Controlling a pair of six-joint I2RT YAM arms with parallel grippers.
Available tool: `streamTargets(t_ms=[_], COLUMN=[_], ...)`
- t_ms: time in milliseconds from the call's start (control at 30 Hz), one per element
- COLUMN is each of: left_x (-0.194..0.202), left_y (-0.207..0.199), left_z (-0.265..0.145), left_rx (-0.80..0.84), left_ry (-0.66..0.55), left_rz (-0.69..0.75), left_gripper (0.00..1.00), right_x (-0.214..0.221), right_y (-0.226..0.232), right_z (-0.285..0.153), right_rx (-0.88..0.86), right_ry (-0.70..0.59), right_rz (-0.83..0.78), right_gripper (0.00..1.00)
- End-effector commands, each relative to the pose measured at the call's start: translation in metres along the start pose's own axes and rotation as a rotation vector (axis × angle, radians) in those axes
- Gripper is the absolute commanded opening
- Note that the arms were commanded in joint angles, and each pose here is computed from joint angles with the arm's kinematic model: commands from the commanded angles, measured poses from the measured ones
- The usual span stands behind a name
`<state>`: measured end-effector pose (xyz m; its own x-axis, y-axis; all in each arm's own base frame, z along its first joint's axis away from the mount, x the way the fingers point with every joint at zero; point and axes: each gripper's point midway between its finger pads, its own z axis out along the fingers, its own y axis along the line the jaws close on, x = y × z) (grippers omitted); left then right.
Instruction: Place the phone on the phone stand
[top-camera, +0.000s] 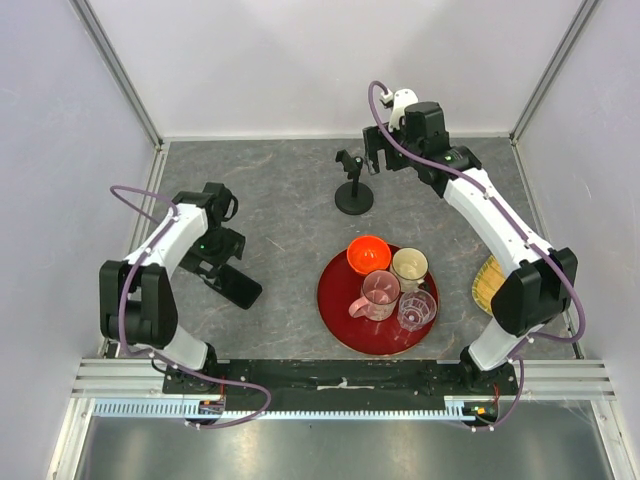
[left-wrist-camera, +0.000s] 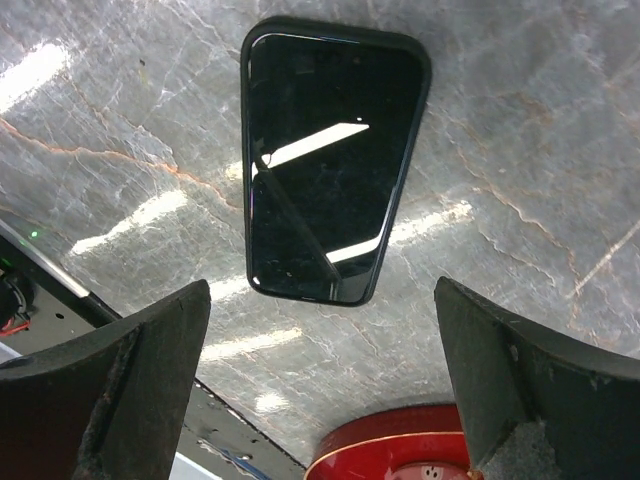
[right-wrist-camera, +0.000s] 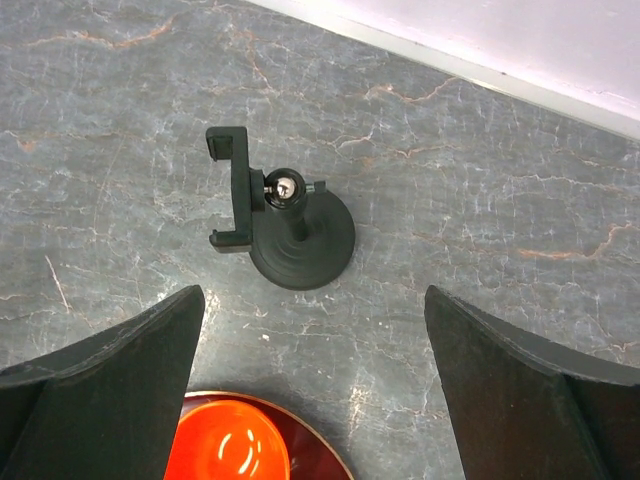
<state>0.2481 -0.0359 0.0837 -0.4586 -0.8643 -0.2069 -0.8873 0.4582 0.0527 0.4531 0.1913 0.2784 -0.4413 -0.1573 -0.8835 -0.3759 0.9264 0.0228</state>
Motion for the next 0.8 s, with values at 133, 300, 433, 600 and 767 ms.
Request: streamTargets(t_ms=[133,300,433,600,767], left_x=[0.007,0.013,0.022,0.026,0.038], left_y=[-0.005,-0.006,0.001,0.006,0.009], left_z=[0.026,0.043,0.060,0.072,0.083], left_rx=[-0.051,-0.020,-0.036,-0.028,-0.025], left_ry=[0.066,0.097,0.115,0.117,0.154], left_rz=[-0.142,-0.189,-0.190,-0.199,-0.227], left_gripper=[1.00,1.00,1.00,1.00,0.99], right_x=[-0.007,-0.005,-0.005,-0.005,-0.004], right_y=[0.005,0.008,0.011,0.010,0.011], right_z=[-0.013,-0.012,-0.011,-0.010,-0.008], right_rx=[-0.041,-0.059,-0.074,-0.073,-0.077], right_ry=[-0.045,-0.050,-0.052,-0.055,-0.055], right_rz=[-0.064,-0.070,-0.073,-0.074,-0.074], right_gripper=[0.98,0.98,0.98,0.98,0.98])
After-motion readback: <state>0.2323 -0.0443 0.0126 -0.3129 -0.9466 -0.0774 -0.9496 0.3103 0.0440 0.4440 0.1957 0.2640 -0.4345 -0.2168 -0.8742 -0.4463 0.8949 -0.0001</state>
